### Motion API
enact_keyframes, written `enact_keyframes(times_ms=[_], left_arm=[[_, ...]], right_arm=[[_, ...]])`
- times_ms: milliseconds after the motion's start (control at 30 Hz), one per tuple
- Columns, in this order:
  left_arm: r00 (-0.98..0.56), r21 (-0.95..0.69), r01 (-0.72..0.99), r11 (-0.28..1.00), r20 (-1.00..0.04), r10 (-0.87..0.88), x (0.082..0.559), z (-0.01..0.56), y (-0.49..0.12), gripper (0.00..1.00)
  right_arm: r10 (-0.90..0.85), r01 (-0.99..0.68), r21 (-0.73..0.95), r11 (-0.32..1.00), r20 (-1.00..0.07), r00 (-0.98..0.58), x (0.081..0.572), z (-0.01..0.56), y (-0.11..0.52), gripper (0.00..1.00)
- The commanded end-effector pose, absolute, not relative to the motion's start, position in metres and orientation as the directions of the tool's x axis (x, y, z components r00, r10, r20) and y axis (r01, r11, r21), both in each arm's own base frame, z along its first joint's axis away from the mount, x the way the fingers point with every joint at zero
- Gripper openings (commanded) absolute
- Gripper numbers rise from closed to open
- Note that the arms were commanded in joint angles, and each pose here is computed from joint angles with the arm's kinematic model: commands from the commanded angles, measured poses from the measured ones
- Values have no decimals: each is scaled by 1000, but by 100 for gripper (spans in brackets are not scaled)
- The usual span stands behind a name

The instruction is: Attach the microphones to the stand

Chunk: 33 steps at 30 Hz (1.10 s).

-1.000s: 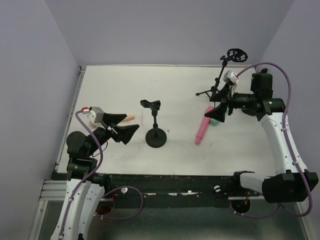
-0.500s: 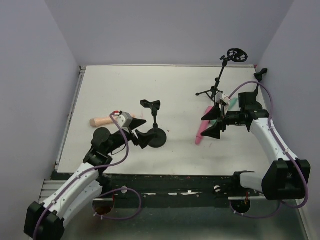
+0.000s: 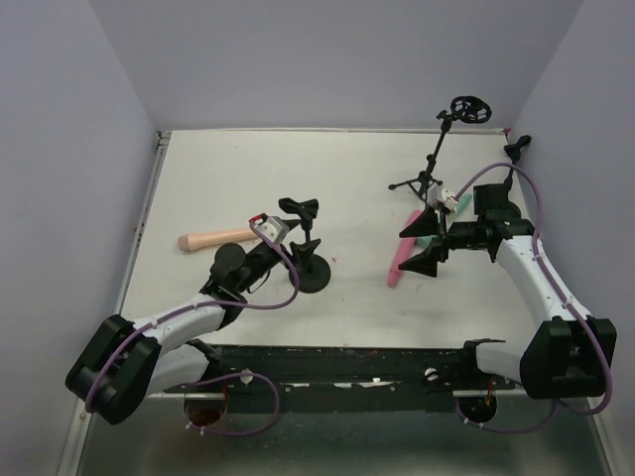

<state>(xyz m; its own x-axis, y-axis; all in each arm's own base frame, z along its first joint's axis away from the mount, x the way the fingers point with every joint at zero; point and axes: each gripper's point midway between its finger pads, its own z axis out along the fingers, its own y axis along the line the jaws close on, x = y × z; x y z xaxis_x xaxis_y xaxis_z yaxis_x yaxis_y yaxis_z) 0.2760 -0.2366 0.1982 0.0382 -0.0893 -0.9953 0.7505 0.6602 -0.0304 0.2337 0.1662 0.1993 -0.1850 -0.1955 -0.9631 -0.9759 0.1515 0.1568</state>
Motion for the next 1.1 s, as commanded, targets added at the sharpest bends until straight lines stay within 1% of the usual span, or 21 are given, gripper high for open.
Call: enact_keyframes(times_ms=[0, 100, 267, 433, 467, 600, 767, 1067], left_arm=[[185, 40, 762, 647, -970, -157, 279, 236, -246, 73], [163, 27, 762, 647, -975, -152, 281, 231, -247, 61], [130, 12, 787, 617, -981, -147, 278, 230, -255, 31], [149, 11, 790, 613, -973, -175, 274, 242, -268, 2], [160, 13, 788, 616, -970, -184, 273, 248, -272, 0], [209, 29, 775, 632, -955, -212, 274, 272, -294, 0], [212, -45, 736, 675, -932, -294, 286, 295, -317, 0], [153, -95, 710, 698, -946, -285, 288, 275, -362, 0]], right_arm=[[-184, -985, 116, 131, -973, -139, 232, 204, 168, 100], [-190, -984, 118, 136, -971, -143, 233, 202, 167, 100], [-188, -982, 130, 139, -970, -155, 234, 200, 167, 100], [-201, -977, 139, 164, -964, -171, 239, 197, 166, 100], [-203, -974, 144, 172, -963, -178, 240, 196, 165, 100], [-207, -972, 153, 178, -960, -189, 243, 193, 165, 100], [-208, -972, 155, 179, -959, -191, 242, 193, 165, 100], [-208, -971, 153, 181, -959, -190, 243, 193, 164, 100]])
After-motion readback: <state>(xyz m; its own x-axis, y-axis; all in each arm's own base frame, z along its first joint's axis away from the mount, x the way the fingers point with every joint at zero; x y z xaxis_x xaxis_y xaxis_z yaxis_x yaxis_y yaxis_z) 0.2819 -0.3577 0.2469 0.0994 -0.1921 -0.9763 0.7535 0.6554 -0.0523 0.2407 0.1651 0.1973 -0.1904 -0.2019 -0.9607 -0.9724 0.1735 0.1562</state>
